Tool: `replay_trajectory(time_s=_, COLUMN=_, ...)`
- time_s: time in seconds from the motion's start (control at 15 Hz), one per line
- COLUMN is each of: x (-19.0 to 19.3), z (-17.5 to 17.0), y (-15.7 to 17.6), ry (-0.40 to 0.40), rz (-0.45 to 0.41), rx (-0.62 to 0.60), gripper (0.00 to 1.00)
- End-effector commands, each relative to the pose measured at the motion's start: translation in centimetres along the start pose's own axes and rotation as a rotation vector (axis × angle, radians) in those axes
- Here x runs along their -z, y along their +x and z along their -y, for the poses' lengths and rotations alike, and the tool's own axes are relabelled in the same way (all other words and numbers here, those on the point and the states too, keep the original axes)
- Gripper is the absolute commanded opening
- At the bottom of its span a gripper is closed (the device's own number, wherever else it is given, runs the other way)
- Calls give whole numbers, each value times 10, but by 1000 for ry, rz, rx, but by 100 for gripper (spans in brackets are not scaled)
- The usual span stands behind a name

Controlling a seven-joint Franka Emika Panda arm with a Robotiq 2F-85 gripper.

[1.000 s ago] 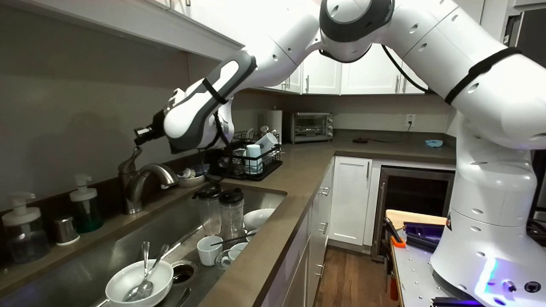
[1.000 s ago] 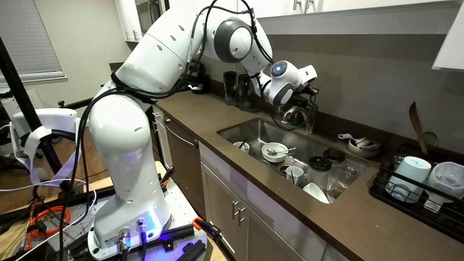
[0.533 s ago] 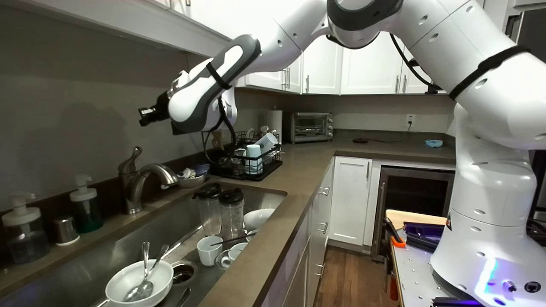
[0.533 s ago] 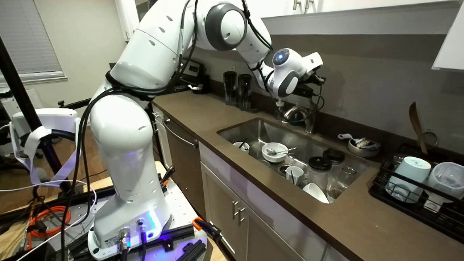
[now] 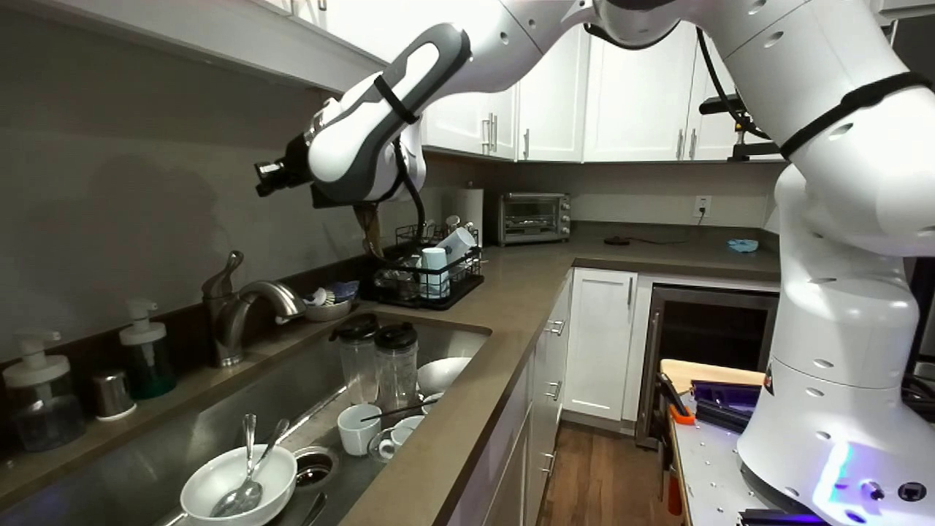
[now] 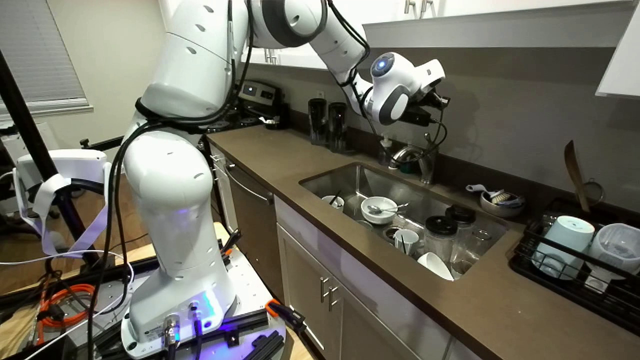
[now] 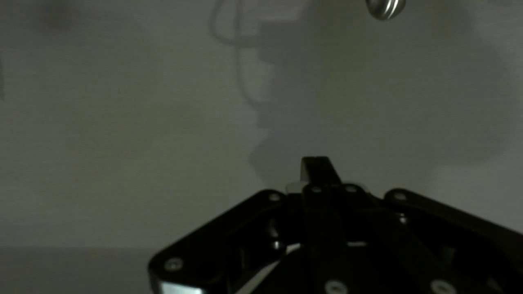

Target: Close the tap

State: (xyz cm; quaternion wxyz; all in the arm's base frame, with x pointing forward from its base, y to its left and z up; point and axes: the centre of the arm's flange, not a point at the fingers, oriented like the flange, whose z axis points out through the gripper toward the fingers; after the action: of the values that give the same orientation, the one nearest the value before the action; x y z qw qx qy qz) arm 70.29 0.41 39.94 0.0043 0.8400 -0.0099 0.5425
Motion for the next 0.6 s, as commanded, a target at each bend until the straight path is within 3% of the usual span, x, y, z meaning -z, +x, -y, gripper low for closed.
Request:
replay_trajectory(time_s=0.0, x=50, z=5, y=-40, ry=-8, rz=5, rx=-16, gripper=0)
replay_trajectory(time_s=0.53, x=84, z=3, y=-50, ry=-8, rz=86, rx=-21, gripper=0)
